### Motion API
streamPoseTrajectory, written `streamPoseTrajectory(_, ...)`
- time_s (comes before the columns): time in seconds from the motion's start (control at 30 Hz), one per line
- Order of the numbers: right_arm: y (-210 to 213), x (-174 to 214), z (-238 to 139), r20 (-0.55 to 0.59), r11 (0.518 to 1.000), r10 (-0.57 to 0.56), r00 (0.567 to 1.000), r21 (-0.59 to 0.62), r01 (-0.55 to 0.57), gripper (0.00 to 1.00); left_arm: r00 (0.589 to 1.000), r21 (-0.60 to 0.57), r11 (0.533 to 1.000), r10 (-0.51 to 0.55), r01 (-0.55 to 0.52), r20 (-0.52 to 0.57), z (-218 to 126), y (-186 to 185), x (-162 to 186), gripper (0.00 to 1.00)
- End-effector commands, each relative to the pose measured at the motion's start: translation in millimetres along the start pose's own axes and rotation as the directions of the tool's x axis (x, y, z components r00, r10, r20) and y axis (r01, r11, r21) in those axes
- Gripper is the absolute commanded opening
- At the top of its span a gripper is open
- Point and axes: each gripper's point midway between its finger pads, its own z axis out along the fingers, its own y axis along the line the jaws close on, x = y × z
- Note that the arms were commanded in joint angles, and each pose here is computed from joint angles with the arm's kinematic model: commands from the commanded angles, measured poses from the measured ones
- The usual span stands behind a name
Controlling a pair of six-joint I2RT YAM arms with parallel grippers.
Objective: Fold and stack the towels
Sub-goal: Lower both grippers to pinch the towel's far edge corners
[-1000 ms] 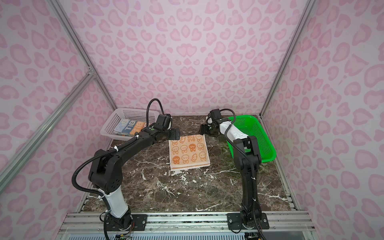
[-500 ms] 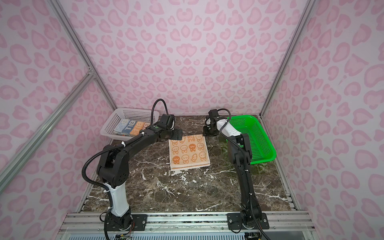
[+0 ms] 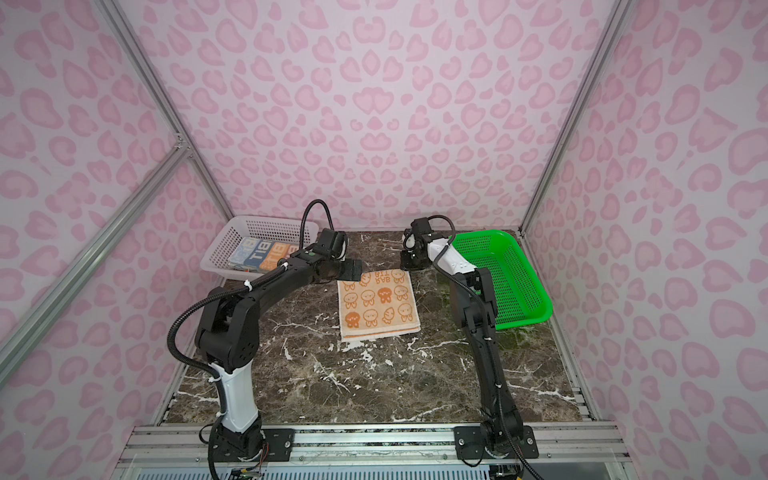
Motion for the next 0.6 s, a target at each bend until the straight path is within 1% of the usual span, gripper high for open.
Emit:
streamPoseTrajectory(0.0, -11, 40, 16, -0.143, 0.998, 0.030, 0.989, 0.051, -0.023, 0.22, 0.998, 0.018, 0.999, -0.038, 0.039, -0.045, 3, 6, 4, 0.98)
streamPoseTrajectory(0.03, -12, 40, 16, -0.143, 0.998, 0.037, 0.989, 0.055, -0.029, 0.18, 0.997, 0.031, 0.998, -0.044, 0.046, -0.062, 6, 7, 7, 0.98)
streamPoseTrajectory(0.07, -12, 41, 16, -0.145, 0.998, 0.041, 0.989, 0.058, -0.032, 0.15, 0.996, 0.038, 0.998, -0.045, 0.048, -0.077, 8, 7, 9, 0.98)
streamPoseTrajectory(0.17, -12, 40, 13, -0.140, 0.998, 0.043, 0.989, 0.053, -0.036, 0.13, 0.991, 0.033, 0.998, -0.052, 0.057, -0.125, 15, 13, 15, 0.98)
streamPoseTrajectory(0.3, -14, 32, 6, -0.112, 0.998, 0.066, 0.991, 0.025, -0.064, 0.14, 0.986, 0.055, 0.997, -0.049, 0.058, -0.160, 19, 11, 22, 0.98)
streamPoseTrajectory(0.43, -16, 24, -4, -0.085, 0.995, 0.094, 0.992, -0.025, -0.097, 0.18, 0.985, 0.060, 0.996, -0.051, 0.061, -0.163, 18, 10, 24, 0.98)
streamPoseTrajectory(0.57, -18, 21, -10, -0.075, 0.994, 0.098, 0.992, -0.040, -0.101, 0.19, 0.985, 0.053, 0.997, -0.046, 0.056, -0.164, 18, 12, 26, 0.98)
